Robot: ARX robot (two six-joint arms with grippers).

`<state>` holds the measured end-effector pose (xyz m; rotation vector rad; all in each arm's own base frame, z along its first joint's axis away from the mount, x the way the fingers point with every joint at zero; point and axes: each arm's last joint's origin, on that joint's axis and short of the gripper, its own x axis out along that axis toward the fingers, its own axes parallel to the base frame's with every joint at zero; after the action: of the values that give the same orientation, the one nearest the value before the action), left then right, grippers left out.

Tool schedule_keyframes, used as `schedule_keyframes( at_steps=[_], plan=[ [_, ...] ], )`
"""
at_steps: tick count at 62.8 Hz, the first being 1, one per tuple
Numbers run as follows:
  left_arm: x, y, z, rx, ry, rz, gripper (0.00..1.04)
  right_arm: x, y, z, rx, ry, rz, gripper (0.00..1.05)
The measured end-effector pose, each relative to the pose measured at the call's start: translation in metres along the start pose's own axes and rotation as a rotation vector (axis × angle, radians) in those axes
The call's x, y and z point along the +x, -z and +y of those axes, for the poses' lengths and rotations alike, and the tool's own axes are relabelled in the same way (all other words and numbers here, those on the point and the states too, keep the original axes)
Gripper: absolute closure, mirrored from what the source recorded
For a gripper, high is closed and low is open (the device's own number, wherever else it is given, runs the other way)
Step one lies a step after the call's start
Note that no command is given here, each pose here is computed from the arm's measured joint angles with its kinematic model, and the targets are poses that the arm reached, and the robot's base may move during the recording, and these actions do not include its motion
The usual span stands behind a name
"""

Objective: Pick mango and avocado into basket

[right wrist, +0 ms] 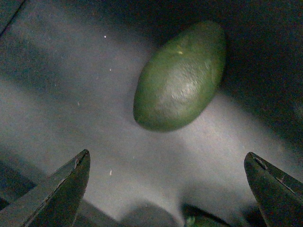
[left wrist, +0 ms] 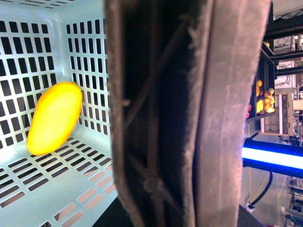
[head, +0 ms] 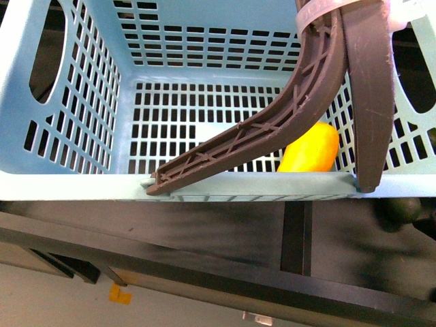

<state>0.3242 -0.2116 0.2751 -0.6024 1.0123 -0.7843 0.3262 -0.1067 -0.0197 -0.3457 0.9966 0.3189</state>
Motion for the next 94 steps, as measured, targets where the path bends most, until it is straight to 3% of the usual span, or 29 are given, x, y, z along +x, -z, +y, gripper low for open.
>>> schedule_keyframes(
  at_steps=[42,88,94],
  plan=[
    [0.000,0.000,0.000,0.000,0.002,0.002,0.89,0.060,-0.014,-0.011,0.117,-0.020,0.026,0.09],
    [0.000,0.000,0.000,0.000,0.002,0.002,0.89,0.084,-0.019,-0.005,0.164,-0.027,0.043,0.09],
    [0.000,0.000,0.000,0.000,0.002,0.002,0.89,0.084,-0.019,-0.005,0.168,-0.024,0.044,0.19]
  ],
)
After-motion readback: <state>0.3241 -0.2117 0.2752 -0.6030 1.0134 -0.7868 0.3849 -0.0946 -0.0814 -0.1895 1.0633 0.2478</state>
